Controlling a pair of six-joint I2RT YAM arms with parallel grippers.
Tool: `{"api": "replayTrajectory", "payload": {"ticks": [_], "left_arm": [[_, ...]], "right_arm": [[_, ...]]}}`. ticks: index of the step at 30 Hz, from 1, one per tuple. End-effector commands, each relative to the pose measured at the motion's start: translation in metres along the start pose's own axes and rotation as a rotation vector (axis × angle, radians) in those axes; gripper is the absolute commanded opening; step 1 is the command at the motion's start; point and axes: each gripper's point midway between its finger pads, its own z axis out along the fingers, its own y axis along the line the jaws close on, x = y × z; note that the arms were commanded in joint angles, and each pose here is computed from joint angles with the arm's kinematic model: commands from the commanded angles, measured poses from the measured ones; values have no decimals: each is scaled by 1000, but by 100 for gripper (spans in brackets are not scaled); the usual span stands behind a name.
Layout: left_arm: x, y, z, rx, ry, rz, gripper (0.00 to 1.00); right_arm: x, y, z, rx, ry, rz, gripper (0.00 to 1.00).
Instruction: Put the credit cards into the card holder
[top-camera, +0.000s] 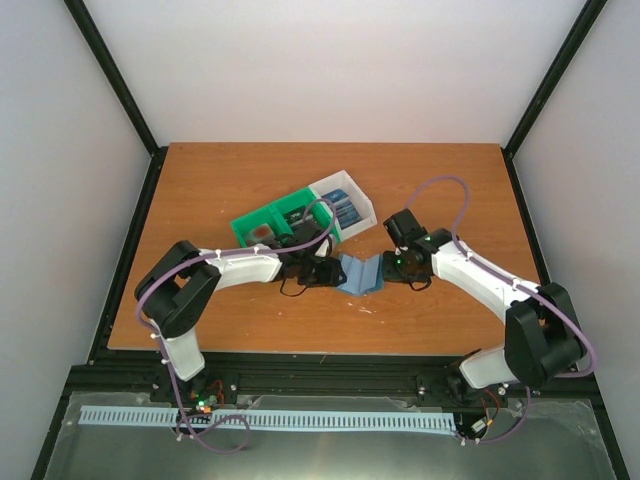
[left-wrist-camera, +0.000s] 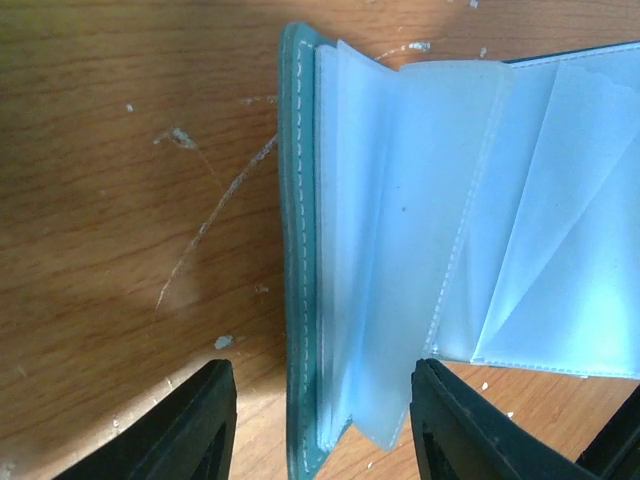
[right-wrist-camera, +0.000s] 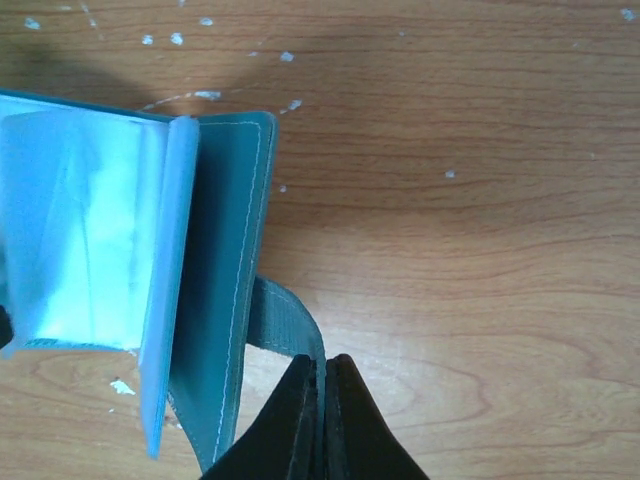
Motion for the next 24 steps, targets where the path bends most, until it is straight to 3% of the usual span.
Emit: {"api": "replayTrajectory", "payload": {"ticks": [1, 5, 14, 24], "left_arm": [[-5, -7, 0, 11, 1, 0, 50], [-6, -10, 4, 19, 15, 6, 49], [-6, -12, 4, 26, 20, 7, 44], [-5, -16, 1, 45, 22, 7, 43]], "right_arm": [[-1, -14, 8, 63, 1, -18, 3], [-2, -20, 12, 96, 3, -22, 8], [-25, -42, -6, 263, -69, -3, 36], [-47, -6, -42, 140, -150, 3, 36]]}}
